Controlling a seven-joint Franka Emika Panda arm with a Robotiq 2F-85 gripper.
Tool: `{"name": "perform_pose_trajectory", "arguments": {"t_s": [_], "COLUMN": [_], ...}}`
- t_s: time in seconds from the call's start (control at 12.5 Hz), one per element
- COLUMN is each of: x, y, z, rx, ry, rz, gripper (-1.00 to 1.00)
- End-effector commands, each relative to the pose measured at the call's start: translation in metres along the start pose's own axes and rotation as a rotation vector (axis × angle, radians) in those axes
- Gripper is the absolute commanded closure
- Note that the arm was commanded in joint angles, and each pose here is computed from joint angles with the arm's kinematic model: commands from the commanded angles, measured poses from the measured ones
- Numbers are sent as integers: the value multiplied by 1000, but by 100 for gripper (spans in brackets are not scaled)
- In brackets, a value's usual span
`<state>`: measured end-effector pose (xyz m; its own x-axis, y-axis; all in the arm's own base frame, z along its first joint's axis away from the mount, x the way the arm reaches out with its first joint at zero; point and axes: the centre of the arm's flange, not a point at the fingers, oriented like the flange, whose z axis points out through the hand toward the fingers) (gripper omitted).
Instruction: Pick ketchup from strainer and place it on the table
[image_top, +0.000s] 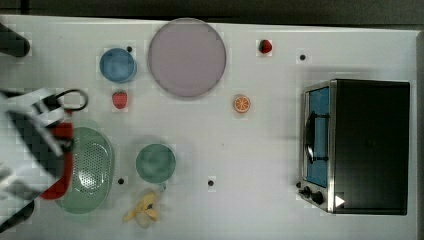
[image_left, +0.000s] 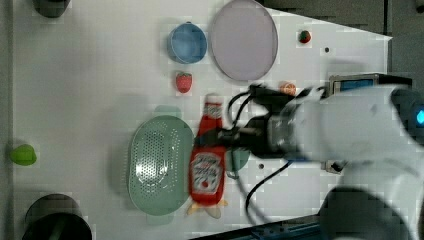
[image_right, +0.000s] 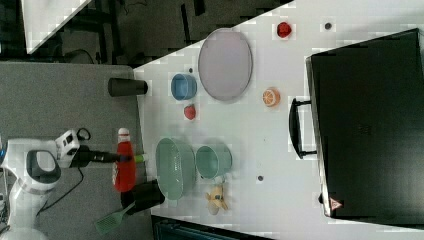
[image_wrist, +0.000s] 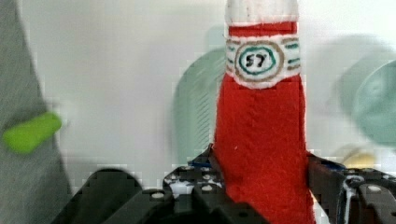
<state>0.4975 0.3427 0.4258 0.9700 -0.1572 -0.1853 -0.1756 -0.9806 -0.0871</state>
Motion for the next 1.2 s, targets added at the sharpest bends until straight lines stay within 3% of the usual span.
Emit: {"name": "perform_pose_trajectory", "arguments": {"t_s": [0.08,0.32,0.56,0.96,1.2], "x": [63,89,110,132,136], "y": [75,141,204,287,326], "z": [-50,-59,-68,-47,2], "rx": [17,-53,-148,-163,-141], "ry": [61,36,53,-1,6], "rz": [32,76,39,-26,-8], "gripper": [-13,-13,-13,-13,-13]}}
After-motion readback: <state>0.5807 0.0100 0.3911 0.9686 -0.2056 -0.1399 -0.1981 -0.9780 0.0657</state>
